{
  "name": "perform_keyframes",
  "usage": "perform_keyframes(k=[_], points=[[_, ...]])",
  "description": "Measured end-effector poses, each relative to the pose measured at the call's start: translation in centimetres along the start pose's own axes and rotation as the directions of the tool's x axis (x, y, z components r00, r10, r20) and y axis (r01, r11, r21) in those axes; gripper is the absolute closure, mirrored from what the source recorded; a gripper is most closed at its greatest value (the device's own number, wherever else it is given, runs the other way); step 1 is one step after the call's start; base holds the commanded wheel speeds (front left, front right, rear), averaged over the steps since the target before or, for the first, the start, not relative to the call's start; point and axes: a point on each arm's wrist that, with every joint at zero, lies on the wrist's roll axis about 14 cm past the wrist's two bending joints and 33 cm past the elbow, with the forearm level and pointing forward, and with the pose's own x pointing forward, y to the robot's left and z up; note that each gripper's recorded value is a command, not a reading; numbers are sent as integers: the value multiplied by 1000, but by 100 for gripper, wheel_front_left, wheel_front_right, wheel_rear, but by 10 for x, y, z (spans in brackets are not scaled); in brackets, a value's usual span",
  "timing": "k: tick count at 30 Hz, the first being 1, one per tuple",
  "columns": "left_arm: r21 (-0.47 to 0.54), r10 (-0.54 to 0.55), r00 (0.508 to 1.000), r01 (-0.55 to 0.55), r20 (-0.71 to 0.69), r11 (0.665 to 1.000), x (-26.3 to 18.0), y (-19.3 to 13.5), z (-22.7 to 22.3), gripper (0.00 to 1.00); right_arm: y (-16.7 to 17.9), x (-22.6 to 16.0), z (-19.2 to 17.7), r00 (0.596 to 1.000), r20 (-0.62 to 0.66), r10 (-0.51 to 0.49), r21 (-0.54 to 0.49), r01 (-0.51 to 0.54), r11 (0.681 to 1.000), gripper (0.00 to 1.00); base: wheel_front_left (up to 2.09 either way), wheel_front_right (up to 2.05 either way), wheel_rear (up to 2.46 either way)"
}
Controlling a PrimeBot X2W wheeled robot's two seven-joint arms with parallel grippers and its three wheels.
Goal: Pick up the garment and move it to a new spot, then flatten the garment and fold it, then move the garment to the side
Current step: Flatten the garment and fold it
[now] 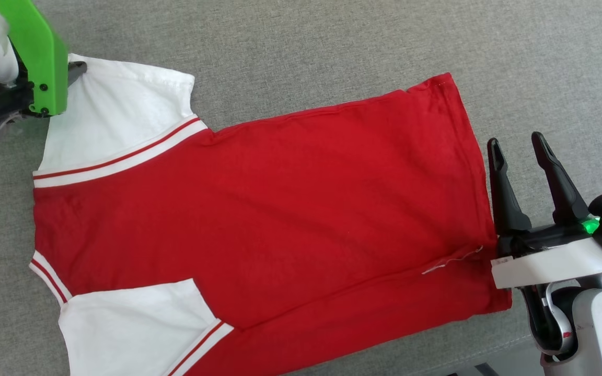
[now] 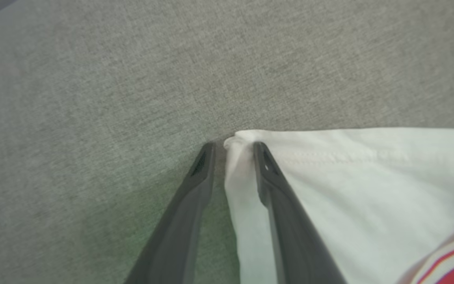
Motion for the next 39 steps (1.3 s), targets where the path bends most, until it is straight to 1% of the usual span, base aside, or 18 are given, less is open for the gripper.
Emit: perform_keyframes(k=[4,10,14,17,20,22,24,26,30,34,37,39], points=[[-1,-19,999,19,36,1000,-2,-8,3,100,0,1,0,1000,1,2,0,-2,1000,0,0,0,0],[-15,-28,989,30,143,999,-15,-18,8,100,1,-1,8,1000,3,16,-7,-16,1000,0,0,0,0],[-50,-56,963,72,264,996,-31,-37,18,100,0,-3,16,1000,0,29,-26,-29,999,0,0,0,0],[-38,-79,942,97,327,995,-48,-50,22,100,0,-7,22,999,-3,33,-28,-33,999,0,0,0,0],[-23,-67,922,82,382,996,-70,-53,25,100,-2,-12,21,998,-48,38,-42,-40,998,0,0,0,0],[14,-32,903,29,428,999,-87,-51,27,100,-5,-15,14,993,-111,41,-60,-48,997,0,0,0,0],[23,-43,895,36,444,999,-98,-57,22,100,-6,-15,11,987,-152,47,-73,-58,996,0,0,0,0],[39,-52,893,39,448,998,-107,-65,12,100,-4,-14,8,977,-204,65,-94,-86,992,0,0,0,0],[48,-40,882,20,469,999,-130,-68,2,100,0,-8,3,947,-307,96,-127,-141,982,0,0,0,0],[43,-26,861,5,508,999,-149,-68,-1,100,11,15,13,920,-364,144,-132,-204,970,0,0,0,0],[42,-27,856,6,517,999,-153,-69,-5,100,10,31,8,884,-445,141,-159,-233,959,0,0,0,0],[43,-27,852,5,523,999,-154,-69,-6,100,8,39,-4,846,-516,131,-147,-238,960,0,0,0,0]])
